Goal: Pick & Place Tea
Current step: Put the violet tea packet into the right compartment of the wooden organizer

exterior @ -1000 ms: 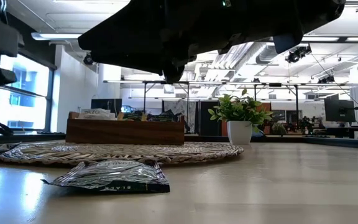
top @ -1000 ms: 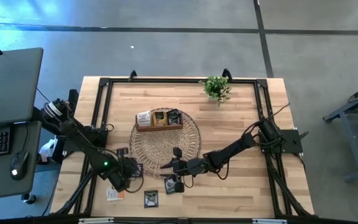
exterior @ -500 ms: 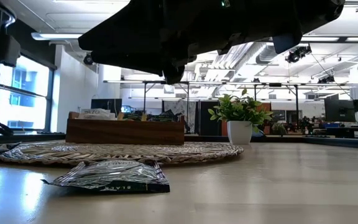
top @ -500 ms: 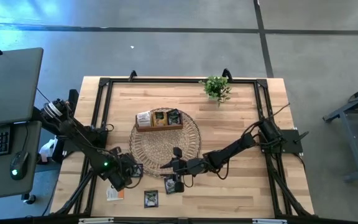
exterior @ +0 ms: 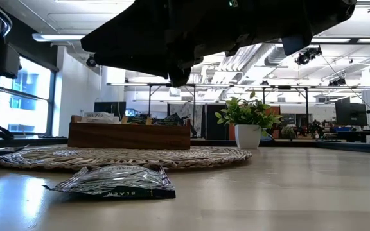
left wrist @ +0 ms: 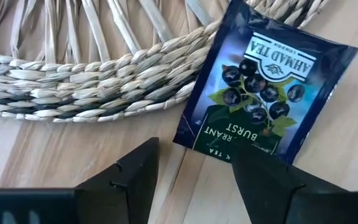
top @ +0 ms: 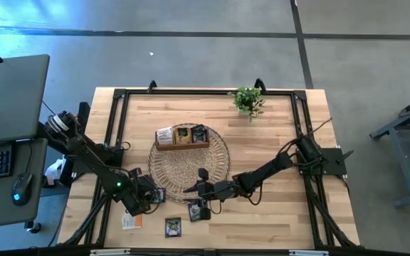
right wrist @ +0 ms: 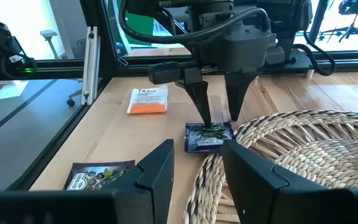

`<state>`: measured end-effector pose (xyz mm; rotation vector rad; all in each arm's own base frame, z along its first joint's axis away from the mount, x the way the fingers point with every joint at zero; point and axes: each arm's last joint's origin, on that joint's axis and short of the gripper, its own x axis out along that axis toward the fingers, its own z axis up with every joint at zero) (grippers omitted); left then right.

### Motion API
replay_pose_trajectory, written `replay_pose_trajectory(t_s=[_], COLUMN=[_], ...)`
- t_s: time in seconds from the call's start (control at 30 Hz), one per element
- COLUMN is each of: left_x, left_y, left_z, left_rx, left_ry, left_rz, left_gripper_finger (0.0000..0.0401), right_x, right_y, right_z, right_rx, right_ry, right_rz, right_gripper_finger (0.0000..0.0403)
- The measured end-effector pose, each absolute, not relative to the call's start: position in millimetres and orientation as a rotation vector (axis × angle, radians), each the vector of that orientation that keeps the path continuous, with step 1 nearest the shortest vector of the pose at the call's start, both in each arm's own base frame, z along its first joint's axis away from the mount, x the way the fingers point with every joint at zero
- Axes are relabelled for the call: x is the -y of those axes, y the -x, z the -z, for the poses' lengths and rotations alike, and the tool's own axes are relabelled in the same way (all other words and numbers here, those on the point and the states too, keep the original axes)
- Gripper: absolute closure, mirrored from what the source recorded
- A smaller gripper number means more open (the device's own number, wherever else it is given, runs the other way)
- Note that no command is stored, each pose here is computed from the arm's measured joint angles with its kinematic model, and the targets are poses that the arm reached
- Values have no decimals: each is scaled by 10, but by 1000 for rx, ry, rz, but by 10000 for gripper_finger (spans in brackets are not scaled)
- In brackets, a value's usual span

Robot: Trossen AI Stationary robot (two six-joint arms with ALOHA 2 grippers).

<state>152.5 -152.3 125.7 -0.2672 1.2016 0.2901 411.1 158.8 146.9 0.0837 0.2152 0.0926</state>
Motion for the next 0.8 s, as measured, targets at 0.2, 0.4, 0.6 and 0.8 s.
replay_pose_trajectory(t_s=[0.2, 0.4, 0.6, 0.8], left_x=[1495, 1509, 1616, 1752], left_y=[-1497, -1512, -1613, -1748], left_z=[-1219, -1220, -1372, -1624], left_rx=[-1218, -1206, -1189, -1133], left_ry=[268, 283, 251, 207], left_rz=[-298, -287, -254, -181], left_gripper_finger=[273, 382, 387, 397], right_x=[-1597, -1600, -1597, -1472], right_y=[-4110, -4109, -4111, -4157], right_z=[-1468, -1468, -1468, -1467], right_rx=[-219, -221, -220, -226], right_ry=[-85, -88, -89, -192], right_rz=[-123, -136, -137, -100], right_gripper_finger=[269, 269, 269, 269])
